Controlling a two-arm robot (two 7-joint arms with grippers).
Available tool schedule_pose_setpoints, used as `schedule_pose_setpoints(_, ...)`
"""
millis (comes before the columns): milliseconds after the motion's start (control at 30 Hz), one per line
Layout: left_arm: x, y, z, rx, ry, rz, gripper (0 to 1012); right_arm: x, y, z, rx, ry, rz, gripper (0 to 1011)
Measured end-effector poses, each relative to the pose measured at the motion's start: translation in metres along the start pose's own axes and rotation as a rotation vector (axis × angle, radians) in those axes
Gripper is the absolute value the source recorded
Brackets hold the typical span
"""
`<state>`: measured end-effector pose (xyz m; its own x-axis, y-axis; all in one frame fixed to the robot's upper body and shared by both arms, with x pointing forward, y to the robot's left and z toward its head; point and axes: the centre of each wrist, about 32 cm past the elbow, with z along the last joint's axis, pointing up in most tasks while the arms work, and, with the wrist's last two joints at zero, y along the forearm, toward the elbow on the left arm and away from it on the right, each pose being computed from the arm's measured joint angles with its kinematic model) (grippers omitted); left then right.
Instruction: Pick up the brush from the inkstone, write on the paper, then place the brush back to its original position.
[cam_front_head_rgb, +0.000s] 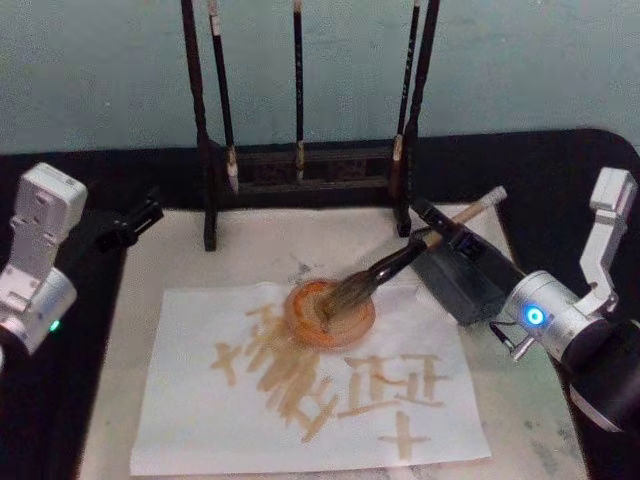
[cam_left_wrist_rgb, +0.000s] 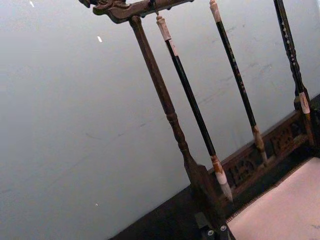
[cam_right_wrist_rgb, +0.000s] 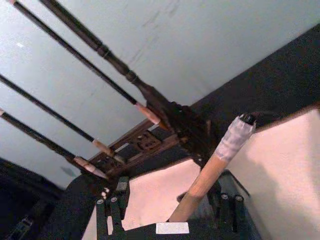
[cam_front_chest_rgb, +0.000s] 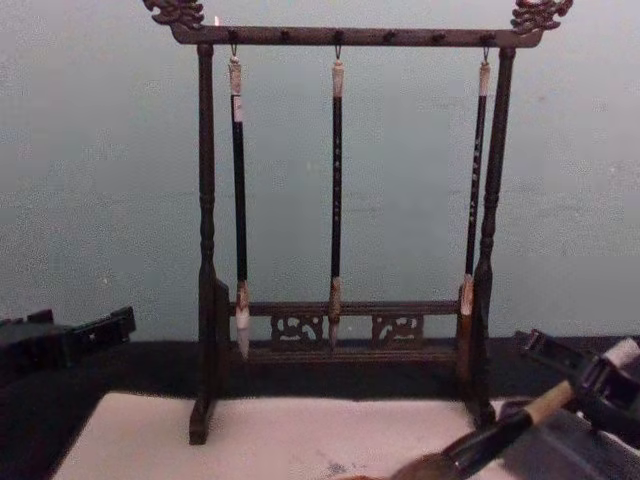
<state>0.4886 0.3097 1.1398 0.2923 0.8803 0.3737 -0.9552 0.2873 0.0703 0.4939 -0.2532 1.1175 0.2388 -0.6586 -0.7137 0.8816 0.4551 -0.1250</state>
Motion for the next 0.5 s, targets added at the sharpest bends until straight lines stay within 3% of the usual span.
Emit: schedule_pose_setpoints(500, 0.0, 0.0, 0.0, 0.0, 0.0, 0.0, 1002, -0.014, -0.018, 0.001, 0.006, -0.03, -0.111, 1000)
